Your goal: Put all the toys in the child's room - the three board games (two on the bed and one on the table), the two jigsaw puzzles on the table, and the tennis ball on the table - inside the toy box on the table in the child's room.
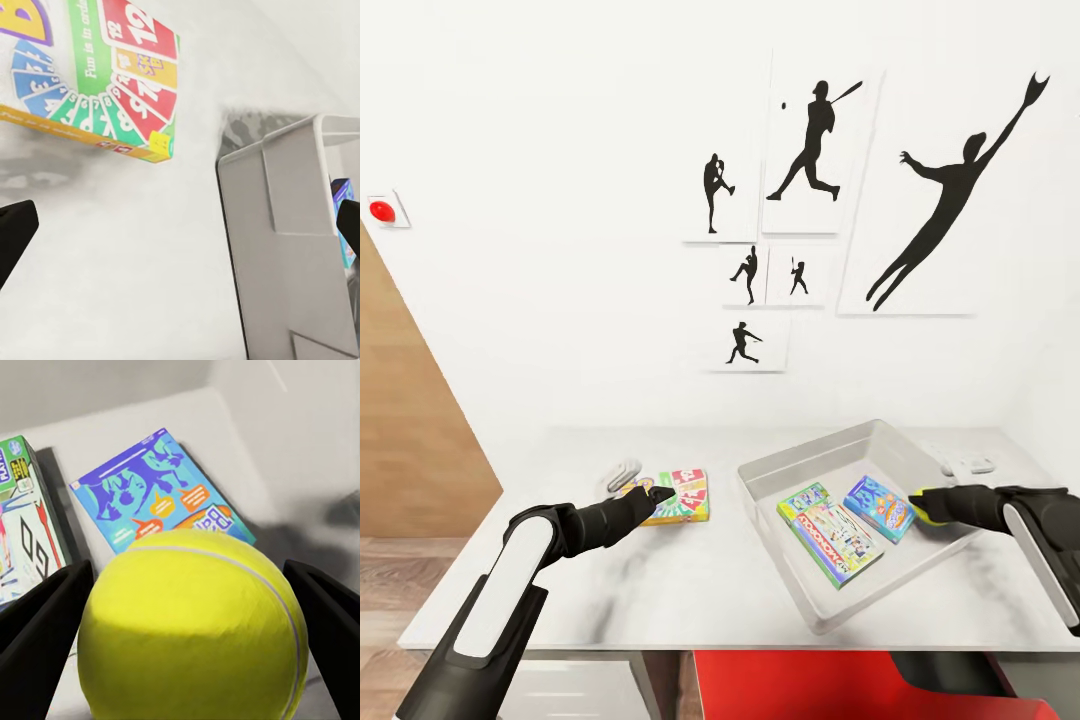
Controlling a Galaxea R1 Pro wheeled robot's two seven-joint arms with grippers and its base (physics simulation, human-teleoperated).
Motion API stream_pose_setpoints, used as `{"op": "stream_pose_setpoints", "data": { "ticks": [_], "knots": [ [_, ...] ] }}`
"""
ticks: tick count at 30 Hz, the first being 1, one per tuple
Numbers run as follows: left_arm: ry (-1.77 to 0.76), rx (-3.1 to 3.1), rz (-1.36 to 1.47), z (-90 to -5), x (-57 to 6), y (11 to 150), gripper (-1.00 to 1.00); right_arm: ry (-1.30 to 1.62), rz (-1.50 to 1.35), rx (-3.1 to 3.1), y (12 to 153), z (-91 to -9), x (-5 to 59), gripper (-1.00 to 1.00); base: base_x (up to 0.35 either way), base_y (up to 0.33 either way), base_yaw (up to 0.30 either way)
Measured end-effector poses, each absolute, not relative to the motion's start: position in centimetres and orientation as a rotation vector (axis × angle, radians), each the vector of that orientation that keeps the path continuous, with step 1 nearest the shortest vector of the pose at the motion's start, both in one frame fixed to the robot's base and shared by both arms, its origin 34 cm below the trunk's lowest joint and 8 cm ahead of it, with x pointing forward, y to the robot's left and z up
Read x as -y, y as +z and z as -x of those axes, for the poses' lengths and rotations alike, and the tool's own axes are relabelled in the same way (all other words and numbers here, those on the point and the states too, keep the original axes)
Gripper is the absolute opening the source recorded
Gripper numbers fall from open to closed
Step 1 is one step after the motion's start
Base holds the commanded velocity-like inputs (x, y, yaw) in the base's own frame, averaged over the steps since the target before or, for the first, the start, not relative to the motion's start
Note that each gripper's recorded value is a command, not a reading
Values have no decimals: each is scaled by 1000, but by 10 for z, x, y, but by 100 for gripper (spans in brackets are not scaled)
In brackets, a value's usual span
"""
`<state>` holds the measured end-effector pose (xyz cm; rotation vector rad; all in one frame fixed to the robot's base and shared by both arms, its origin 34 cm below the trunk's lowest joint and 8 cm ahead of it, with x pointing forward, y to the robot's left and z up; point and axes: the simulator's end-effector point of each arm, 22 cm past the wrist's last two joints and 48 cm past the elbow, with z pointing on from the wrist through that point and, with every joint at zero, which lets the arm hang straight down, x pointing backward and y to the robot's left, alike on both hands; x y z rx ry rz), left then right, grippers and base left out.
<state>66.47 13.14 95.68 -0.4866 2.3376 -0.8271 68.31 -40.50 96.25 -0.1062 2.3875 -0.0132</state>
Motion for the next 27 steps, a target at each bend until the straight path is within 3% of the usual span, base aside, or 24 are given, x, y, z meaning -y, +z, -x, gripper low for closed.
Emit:
{"op": "stream_pose_setpoints", "data": {
  "ticks": [4,5,27],
  "knots": [
    [-827,-2338,487,-665,-131,957,100,-14,107,-2388,962,-682,405,-100,0,0,0],
    [-827,-2338,487,-665,-131,957,100,-13,107,-2388,962,-682,405,100,0,0,0],
    [-824,-2344,492,-662,-132,953,100,-11,147,-2303,995,-689,391,100,0,0,0]
  ]
}}
